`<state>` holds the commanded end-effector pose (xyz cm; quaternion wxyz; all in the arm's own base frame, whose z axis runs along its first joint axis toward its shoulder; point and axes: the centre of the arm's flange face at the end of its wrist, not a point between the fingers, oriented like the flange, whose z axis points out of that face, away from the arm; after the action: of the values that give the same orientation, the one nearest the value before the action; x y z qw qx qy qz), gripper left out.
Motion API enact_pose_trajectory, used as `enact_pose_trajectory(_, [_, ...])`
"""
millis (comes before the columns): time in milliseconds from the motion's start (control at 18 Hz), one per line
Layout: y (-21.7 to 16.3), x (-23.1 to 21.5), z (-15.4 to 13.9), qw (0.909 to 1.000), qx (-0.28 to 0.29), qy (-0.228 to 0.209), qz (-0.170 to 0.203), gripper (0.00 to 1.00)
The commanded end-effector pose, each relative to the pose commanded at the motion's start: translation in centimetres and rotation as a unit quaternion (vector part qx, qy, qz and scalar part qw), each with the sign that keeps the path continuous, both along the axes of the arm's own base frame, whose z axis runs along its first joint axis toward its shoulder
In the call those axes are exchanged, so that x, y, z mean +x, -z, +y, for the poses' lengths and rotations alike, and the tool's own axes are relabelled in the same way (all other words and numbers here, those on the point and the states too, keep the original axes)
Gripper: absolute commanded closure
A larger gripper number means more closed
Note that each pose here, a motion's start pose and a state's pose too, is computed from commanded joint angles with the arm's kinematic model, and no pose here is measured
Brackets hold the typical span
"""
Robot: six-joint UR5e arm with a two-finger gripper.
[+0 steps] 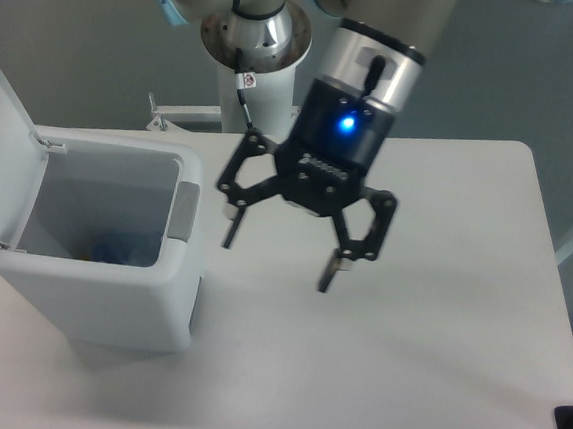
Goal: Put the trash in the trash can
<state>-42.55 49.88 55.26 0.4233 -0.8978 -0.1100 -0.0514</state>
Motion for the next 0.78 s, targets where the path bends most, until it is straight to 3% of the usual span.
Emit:
enact_pose_trajectory(222, [2.1, -4.8, -4.4, 0.9990, -0.019, -0.005, 0.040, 0.00])
enact_pose_trajectory(333, [4.0, -7.5, -6.2, 0.9986, -0.029, -0.011, 0.042, 0.00])
enact_pose_trajectory(556, [5.9, -12.4, -7.6, 0.9946, -0.078, -0.045, 0.051, 0.00])
enact_pose_trajectory(778, [10.3, -14.1, -7.9, 0.9848, -0.160, -0.010, 0.068, 0.00])
